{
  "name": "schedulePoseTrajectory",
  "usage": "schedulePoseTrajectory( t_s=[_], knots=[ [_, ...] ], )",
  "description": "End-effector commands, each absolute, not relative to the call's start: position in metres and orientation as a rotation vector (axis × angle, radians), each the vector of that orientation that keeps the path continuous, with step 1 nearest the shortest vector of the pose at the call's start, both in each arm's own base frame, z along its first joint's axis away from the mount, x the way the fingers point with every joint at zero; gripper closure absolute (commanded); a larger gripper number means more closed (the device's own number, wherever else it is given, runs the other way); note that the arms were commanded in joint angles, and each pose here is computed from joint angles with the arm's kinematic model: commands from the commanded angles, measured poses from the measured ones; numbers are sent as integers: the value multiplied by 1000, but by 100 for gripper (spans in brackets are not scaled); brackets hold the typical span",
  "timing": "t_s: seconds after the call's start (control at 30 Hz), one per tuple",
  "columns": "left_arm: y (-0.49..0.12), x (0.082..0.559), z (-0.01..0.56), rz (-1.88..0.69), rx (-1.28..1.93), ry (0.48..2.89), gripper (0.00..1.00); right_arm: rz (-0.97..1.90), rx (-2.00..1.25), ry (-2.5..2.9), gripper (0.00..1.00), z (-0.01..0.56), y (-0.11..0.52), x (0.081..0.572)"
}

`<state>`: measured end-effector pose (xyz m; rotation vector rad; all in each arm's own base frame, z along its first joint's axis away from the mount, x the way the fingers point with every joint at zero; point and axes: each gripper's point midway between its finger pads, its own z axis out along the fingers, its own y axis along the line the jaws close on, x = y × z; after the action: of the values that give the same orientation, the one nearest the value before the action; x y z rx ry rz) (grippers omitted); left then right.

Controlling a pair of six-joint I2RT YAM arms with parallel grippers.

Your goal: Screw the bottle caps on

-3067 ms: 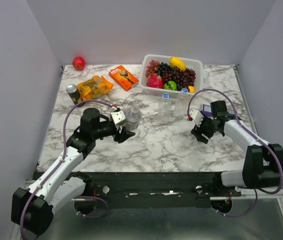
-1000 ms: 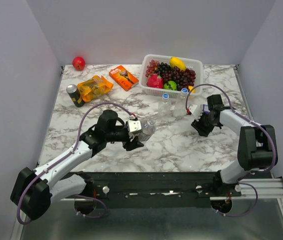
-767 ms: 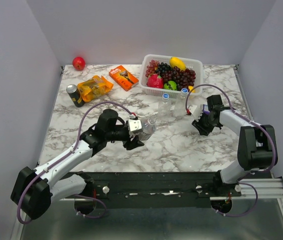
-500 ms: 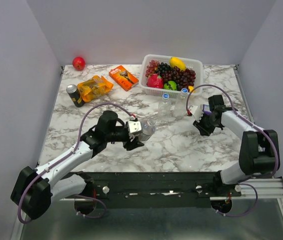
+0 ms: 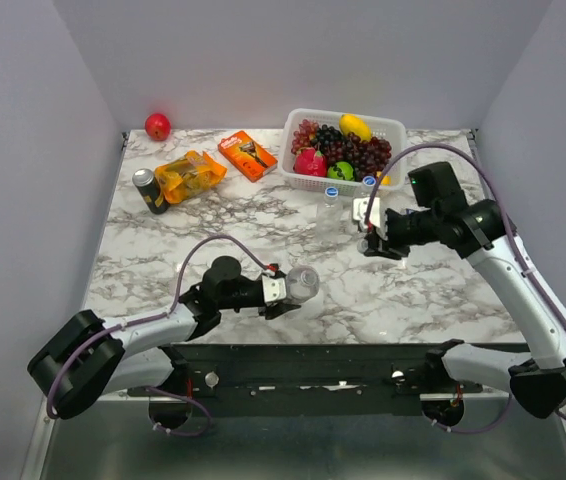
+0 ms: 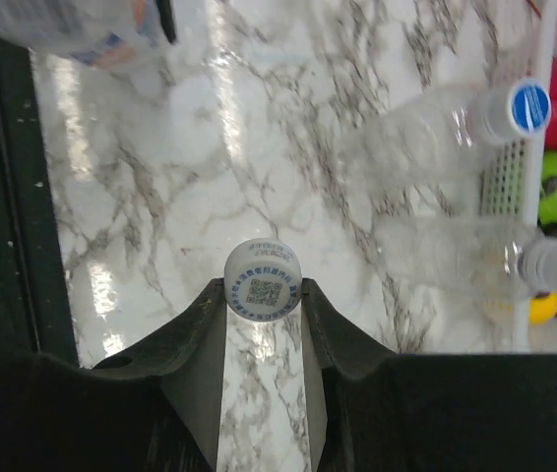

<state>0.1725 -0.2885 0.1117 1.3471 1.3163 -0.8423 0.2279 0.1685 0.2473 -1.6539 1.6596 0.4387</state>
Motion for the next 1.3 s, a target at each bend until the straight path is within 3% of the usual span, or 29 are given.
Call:
schedulePoseTrajectory(
  t_s=[0.0, 0.23, 0.57, 1.27],
  knots=[
    [-302, 178, 141, -817, 1298, 1144, 100, 577, -1743, 1633, 66, 264, 208, 200],
    [-299, 169, 135, -874, 1289, 1195, 100, 605, -1938, 1485, 66, 277, 257, 172],
    [-294, 151, 122, -992, 1288, 1320, 100, 582, -1965, 1421, 67, 285, 283, 160],
    [-295, 147, 119, -1014, 1332, 1341, 100, 581, -2025, 1403, 70, 293, 285, 155]
  ],
)
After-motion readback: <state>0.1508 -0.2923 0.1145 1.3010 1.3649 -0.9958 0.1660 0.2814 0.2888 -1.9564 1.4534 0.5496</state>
